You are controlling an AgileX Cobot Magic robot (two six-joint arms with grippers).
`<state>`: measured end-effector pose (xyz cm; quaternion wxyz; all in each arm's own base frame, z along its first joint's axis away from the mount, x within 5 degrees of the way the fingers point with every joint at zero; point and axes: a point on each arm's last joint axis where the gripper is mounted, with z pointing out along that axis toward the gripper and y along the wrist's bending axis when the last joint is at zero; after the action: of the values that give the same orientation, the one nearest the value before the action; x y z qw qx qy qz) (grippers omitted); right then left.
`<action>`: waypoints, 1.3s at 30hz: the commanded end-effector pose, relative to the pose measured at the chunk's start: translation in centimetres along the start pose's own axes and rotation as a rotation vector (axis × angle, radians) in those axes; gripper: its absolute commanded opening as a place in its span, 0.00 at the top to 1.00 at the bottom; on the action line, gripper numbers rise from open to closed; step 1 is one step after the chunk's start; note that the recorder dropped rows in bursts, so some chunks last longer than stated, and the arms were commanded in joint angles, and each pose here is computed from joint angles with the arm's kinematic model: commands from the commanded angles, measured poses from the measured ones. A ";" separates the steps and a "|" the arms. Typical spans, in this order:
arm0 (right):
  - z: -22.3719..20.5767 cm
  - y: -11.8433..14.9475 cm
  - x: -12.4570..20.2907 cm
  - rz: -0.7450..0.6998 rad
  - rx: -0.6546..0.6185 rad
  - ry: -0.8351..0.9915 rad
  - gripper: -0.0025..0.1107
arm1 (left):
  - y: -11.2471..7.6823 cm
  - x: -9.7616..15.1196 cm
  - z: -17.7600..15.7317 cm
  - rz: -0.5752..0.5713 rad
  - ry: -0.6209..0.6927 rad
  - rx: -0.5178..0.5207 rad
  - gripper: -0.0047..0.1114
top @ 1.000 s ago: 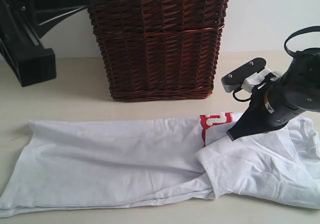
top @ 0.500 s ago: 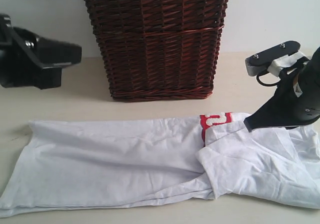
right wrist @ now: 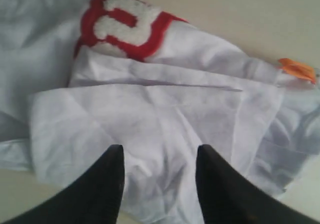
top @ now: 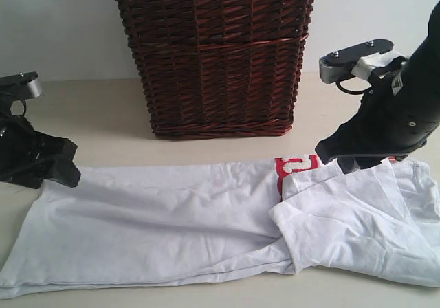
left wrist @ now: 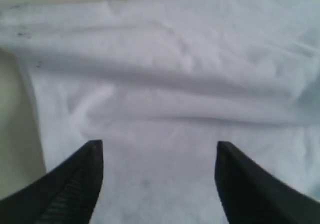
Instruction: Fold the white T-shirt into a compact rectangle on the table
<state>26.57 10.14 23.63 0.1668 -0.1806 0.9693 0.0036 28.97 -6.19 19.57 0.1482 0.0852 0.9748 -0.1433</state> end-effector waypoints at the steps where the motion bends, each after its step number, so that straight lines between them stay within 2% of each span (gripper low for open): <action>1: -1.2 0.7 -0.3 -0.044 -0.084 0.033 0.55 | 3.4 -0.7 0.9 -0.127 0.035 -0.027 0.44; 5: -1.2 1.1 -0.4 -0.057 -0.123 0.020 0.55 | 5.8 -0.4 1.5 -0.214 0.047 -0.037 0.45; 7: -1.0 0.4 -0.5 -0.077 -0.067 0.000 0.55 | 6.2 -0.3 1.6 -0.229 0.060 -0.034 0.44; 11: 1.3 -4.3 1.0 0.121 0.155 0.062 0.52 | 5.9 -0.5 1.2 -0.230 0.037 -0.007 0.44; 14: 2.7 -7.6 2.4 0.288 0.158 0.124 0.44 | 5.6 -0.6 0.8 -0.232 0.018 0.012 0.44; 20: 4.5 -11.7 4.4 0.463 0.159 0.156 0.43 | 5.3 -0.7 0.5 -0.246 0.006 0.032 0.44; 23: 5.4 -13.3 5.1 0.523 0.101 0.165 0.43 | 5.1 -0.8 0.5 -0.248 -0.004 0.054 0.44; 27: 6.6 -14.2 5.4 0.572 -0.064 0.151 0.43 | 5.0 -0.9 0.5 -0.239 -0.012 0.068 0.44; 32: 8.0 -17.2 6.5 0.661 -0.092 0.189 0.43 | 4.4 -1.2 0.2 -0.244 -0.042 0.129 0.44; 35: 8.9 -17.2 6.4 0.651 -0.165 0.178 0.43 | 3.9 -1.9 -0.2 -0.229 -0.117 0.185 0.44; 39: 10.0 -16.8 6.2 0.629 -0.239 0.162 0.43 | 2.9 -2.6 -2.0 -0.141 -0.234 0.232 0.44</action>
<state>30.03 -6.95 13.25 0.0534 0.1224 0.9803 0.1458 31.51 -3.00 19.87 0.1984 0.0012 0.9439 -0.2639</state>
